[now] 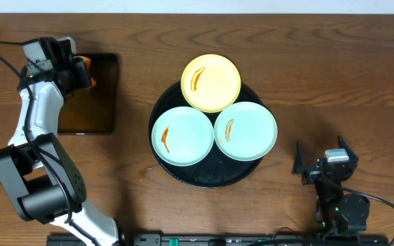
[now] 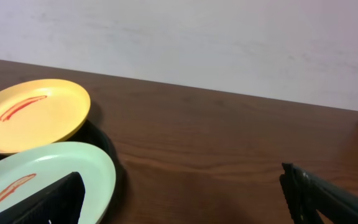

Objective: Clean dirty plates on tray and stack at the side

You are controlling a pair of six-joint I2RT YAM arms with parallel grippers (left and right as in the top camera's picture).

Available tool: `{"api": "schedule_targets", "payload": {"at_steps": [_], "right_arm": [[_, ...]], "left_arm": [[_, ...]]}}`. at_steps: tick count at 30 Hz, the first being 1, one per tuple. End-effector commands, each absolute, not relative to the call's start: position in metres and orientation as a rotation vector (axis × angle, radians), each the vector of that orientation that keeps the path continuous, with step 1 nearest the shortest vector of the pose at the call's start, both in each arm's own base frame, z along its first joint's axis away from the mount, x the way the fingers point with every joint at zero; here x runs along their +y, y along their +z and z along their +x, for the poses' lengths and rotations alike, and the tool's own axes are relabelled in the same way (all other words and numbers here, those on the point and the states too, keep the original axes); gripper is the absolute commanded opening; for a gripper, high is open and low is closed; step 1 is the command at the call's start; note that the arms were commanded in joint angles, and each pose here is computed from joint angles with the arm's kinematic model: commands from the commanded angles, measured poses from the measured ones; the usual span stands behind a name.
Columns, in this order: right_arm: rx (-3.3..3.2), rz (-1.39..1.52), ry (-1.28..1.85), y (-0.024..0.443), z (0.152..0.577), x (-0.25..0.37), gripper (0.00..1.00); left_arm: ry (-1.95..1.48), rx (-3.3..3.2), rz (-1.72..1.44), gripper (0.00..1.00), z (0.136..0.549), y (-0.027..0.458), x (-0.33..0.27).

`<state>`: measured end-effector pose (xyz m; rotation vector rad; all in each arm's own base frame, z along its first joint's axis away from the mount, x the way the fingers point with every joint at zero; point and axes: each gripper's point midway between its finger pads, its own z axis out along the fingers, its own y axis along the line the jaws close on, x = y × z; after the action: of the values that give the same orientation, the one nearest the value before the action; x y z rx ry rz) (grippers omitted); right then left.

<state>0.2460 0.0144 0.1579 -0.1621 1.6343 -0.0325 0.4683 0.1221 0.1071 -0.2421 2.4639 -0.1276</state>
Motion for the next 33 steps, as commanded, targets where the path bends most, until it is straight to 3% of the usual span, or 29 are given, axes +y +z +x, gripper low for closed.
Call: {"api": "schedule_targets", "payload": {"at_steps": [1, 6, 14, 17, 20, 28, 30, 33], "right_arm": [[1.635, -0.163, -0.049, 0.157, 0.246, 0.012, 0.99], [1.635, -0.163, -0.049, 0.157, 0.246, 0.012, 0.99], [1.635, -0.163, -0.049, 0.157, 0.246, 0.012, 0.99], [1.635, -0.163, -0.049, 0.157, 0.246, 0.012, 0.99], [1.635, -0.163, -0.049, 0.157, 0.246, 0.012, 0.99], [1.635, -0.163, -0.049, 0.157, 0.246, 0.012, 0.99], [1.635, -0.163, -0.049, 0.157, 0.246, 0.012, 0.99], [1.635, -0.163, -0.049, 0.157, 0.246, 0.012, 0.99]], "left_arm": [[-0.122, 2.426, -0.226, 0.07, 0.470, 0.125, 0.124], [-0.081, 2.306, -0.195, 0.08, 0.470, 0.179, 0.124], [0.033, 1.939, -0.102, 0.07, 0.450, 0.326, 0.116], [0.048, 1.889, -0.090, 0.07, 0.439, 0.349, 0.112], [0.062, 1.943, -0.123, 0.07, 0.442, 0.328, 0.119], [0.053, 2.379, -0.273, 0.07, 0.468, 0.134, 0.146], [0.042, 2.370, -0.283, 0.07, 0.469, 0.138, 0.144], [0.061, 2.276, -0.267, 0.08, 0.472, 0.181, 0.143]]}}
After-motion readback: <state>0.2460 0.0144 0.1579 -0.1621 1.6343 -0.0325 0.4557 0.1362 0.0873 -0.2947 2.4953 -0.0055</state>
